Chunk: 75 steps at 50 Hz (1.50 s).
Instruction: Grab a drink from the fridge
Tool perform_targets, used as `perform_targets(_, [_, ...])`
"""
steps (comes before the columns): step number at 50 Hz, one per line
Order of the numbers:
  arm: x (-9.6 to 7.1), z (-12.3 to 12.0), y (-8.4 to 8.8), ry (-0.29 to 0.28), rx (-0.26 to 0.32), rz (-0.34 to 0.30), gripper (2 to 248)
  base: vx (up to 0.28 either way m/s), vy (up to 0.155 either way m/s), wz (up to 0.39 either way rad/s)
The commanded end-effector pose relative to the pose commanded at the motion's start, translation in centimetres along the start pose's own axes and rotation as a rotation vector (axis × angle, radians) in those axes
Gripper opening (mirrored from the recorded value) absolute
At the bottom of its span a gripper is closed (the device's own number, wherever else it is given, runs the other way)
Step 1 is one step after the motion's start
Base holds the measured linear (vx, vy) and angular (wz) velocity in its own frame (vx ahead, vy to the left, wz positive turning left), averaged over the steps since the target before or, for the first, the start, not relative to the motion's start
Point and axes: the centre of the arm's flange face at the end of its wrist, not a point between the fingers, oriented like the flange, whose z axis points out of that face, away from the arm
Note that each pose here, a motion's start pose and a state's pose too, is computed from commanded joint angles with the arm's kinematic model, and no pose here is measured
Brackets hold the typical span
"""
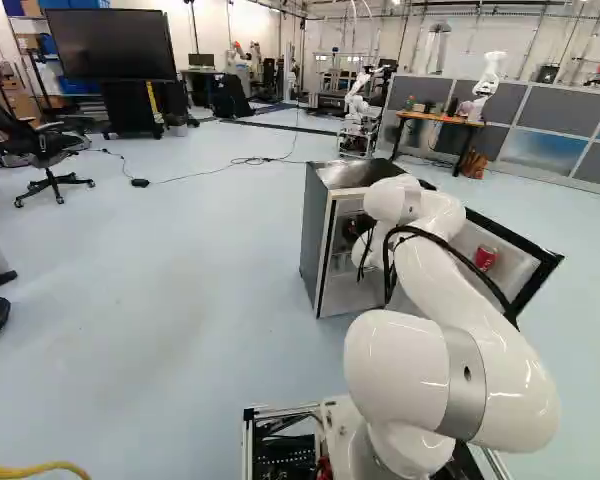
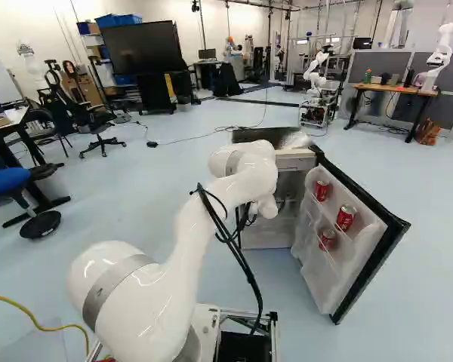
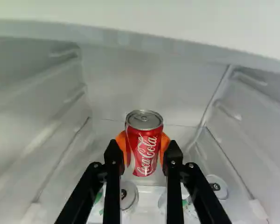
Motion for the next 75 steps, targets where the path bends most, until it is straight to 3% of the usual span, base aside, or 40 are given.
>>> perform_targets(38, [0.4, -7.3, -0.6, -0.114, -0.007, 0.07, 91, 0.0, 0.0, 0.0])
perform_targets(75, [1.0, -14.3, -1.3, -0.144, -0.027, 0.135, 91, 0.0, 0.0, 0.0])
